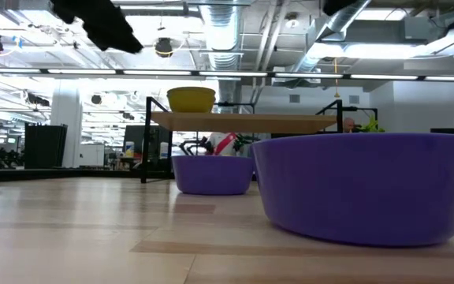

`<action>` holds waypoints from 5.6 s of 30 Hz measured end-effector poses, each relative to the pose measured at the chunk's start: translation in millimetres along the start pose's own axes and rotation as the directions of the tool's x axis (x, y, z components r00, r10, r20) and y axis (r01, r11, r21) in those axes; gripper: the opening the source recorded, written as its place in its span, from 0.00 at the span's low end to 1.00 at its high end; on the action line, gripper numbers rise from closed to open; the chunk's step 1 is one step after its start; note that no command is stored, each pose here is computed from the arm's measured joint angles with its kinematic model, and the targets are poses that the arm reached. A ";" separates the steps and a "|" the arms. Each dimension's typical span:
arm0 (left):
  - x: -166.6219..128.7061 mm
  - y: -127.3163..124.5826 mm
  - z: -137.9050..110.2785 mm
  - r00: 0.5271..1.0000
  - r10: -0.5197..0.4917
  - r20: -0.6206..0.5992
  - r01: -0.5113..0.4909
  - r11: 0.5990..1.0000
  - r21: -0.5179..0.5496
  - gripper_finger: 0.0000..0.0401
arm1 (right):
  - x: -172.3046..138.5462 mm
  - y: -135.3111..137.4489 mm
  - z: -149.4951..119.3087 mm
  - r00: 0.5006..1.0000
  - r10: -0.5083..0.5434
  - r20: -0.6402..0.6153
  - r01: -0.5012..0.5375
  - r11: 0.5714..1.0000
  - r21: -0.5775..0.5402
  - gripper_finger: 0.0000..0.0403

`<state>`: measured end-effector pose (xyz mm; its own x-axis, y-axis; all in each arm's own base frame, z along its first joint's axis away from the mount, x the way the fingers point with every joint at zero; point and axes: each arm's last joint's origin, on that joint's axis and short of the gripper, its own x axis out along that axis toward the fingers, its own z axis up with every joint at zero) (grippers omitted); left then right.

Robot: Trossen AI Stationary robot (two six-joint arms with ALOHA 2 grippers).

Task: Pick & Place Mini bowls
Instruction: Put the top blue bowl on the shelf

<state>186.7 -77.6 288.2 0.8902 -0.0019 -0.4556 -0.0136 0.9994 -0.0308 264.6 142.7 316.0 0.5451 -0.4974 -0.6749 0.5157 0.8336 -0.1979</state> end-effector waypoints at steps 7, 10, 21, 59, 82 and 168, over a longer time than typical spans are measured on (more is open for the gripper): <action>-18.5 -12.4 -1.8 0.995 -0.094 0.023 0.094 0.995 -0.015 0.53 | 19.6 15.1 14.3 0.985 0.106 0.133 -0.103 0.994 -0.033 0.11; -23.9 -16.6 -3.0 0.993 -0.118 0.027 0.118 0.993 -0.002 0.53 | 32.1 23.5 11.5 0.968 0.136 0.210 -0.134 0.991 -0.023 0.10; -52.4 -16.0 -2.3 0.990 -0.049 0.132 0.049 0.999 0.001 0.53 | 66.3 26.6 -21.4 0.966 0.239 0.100 -0.242 0.970 0.020 0.01; -57.4 -13.3 -0.7 0.987 -0.053 0.153 0.056 0.998 -0.011 0.53 | 172.7 -45.2 -26.7 0.861 0.230 -0.453 -0.380 0.883 -0.274 0.41; -57.3 -13.4 -0.6 0.987 -0.053 0.154 0.059 0.998 -0.038 0.53 | 191.7 -29.1 -39.4 0.827 0.175 -0.534 -0.369 0.886 -0.281 0.02; -44.7 -11.4 -0.4 0.971 0.163 0.175 -0.146 0.983 -0.109 0.53 | 165.2 -216.6 120.6 0.894 0.052 -0.446 -0.230 0.905 -0.357 0.00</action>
<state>146.9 -88.9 308.6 0.9418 0.1672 -0.2917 -0.1927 0.9794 -0.0609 322.8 -148.9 333.1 0.2191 -0.2945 -0.9302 0.1056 0.9549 -0.2774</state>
